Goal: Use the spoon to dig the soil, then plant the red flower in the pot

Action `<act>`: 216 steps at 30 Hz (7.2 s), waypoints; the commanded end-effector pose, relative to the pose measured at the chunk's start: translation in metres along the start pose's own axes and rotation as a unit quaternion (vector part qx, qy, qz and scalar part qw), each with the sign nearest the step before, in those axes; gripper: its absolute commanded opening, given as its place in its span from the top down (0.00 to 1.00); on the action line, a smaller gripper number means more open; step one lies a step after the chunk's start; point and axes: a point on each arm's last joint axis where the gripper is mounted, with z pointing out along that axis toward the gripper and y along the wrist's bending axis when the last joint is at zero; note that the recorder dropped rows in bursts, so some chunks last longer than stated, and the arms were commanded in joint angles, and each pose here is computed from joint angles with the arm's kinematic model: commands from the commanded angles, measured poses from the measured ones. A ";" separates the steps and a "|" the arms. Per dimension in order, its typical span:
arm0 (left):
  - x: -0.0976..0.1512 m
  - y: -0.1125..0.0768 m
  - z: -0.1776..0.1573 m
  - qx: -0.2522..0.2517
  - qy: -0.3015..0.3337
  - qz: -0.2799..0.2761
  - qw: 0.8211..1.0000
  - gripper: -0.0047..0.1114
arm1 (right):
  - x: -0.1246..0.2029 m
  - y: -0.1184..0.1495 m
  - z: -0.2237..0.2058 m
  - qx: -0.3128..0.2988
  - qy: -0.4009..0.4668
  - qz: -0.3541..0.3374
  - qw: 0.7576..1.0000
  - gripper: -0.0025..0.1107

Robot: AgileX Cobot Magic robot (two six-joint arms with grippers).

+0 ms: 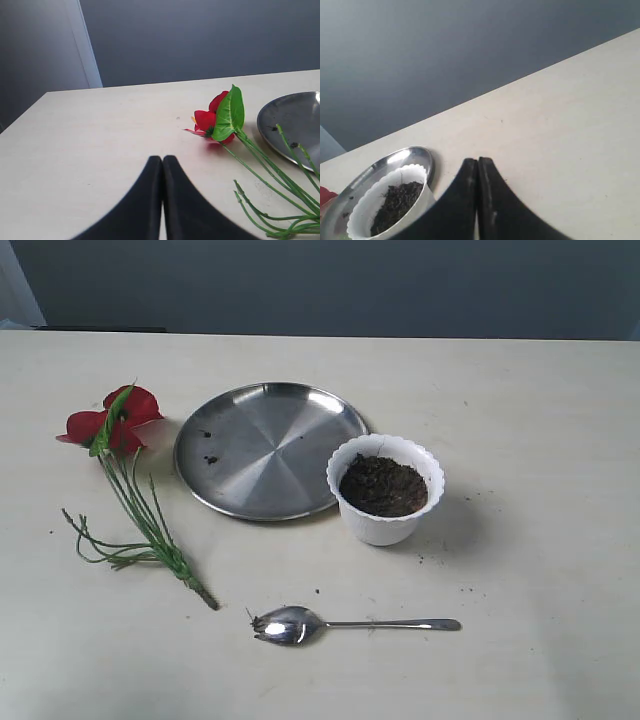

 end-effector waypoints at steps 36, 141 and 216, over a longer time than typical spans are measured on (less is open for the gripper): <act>-0.002 0.000 -0.001 0.002 -0.007 -0.001 1.000 0.96 | -0.066 0.024 -0.034 -0.261 -0.343 0.262 0.863 0.98; -0.002 0.000 -0.001 0.002 -0.007 -0.001 1.000 0.96 | 0.140 0.134 0.146 -0.273 0.536 -0.633 0.488 0.61; -0.002 0.000 -0.001 0.002 -0.007 -0.001 1.000 0.96 | 0.114 0.160 0.148 -0.262 0.526 -0.613 0.528 0.70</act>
